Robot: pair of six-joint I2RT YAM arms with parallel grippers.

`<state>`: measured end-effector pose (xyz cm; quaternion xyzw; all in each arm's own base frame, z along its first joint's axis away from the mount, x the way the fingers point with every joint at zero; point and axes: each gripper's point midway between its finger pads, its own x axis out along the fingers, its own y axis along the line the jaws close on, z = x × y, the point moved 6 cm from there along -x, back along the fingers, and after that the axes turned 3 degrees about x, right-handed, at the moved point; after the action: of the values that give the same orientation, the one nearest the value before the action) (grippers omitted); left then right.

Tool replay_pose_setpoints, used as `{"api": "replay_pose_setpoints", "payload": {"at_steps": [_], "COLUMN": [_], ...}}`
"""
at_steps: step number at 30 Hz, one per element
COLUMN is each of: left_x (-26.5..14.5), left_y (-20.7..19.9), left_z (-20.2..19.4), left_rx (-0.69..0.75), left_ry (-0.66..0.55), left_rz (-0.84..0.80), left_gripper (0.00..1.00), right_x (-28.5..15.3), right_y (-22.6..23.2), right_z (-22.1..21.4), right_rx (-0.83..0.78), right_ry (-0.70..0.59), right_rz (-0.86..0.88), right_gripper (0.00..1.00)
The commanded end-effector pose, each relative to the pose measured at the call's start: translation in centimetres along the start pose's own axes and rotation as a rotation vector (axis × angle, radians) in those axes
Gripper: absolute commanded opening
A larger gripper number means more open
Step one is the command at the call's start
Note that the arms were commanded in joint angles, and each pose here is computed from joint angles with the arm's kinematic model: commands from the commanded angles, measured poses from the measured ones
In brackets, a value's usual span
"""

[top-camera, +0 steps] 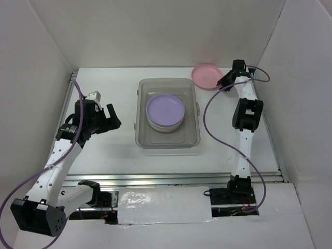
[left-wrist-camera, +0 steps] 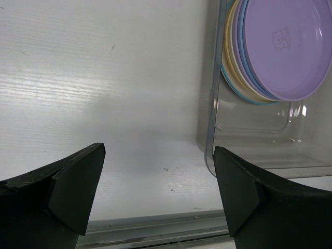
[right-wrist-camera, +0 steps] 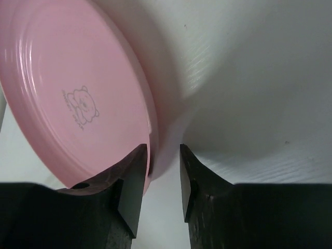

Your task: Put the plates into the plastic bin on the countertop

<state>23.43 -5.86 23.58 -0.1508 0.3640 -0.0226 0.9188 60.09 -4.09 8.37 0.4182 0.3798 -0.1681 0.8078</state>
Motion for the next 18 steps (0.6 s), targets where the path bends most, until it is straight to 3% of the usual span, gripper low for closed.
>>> {"api": "replay_pose_setpoints", "payload": {"at_steps": [1, 4, 5, 6, 10, 18], "left_x": [-0.3, -0.4, -0.4, -0.4, -0.7, -1.0], "left_y": [0.1, 0.4, 0.4, 0.5, 0.6, 0.6], "left_z": [0.7, 0.8, 0.7, 0.7, 0.8, 0.7], "left_rx": [0.016, 0.010, 0.011, 0.010, 0.008, 0.005], "left_ry": [-0.041, -0.044, -0.043, -0.046, -0.060, -0.073], "left_rz": [-0.014, -0.007, -0.005, -0.003, 0.004, 0.000], "left_gripper": [0.99, 0.99, 0.99, 0.99, 0.99, 0.99], "right_x": [-0.1, -0.9, -1.4, -1.9, -5.3, -21.6], "right_y": [-0.2, -0.5, -0.7, -0.7, 0.0, 5.7], "right_z": [-0.7, -0.7, -0.6, -0.5, 0.5, 2.9], "right_rx": [-0.011, -0.003, 0.007, 0.013, 0.044, 0.034], "right_ry": [0.004, -0.008, -0.022, -0.032, -0.112, -0.461], "right_rz": [-0.032, -0.047, -0.057, -0.060, -0.053, 0.109], "right_gripper": [0.38, 0.23, 0.06, 0.00, 0.00, 0.00]}}
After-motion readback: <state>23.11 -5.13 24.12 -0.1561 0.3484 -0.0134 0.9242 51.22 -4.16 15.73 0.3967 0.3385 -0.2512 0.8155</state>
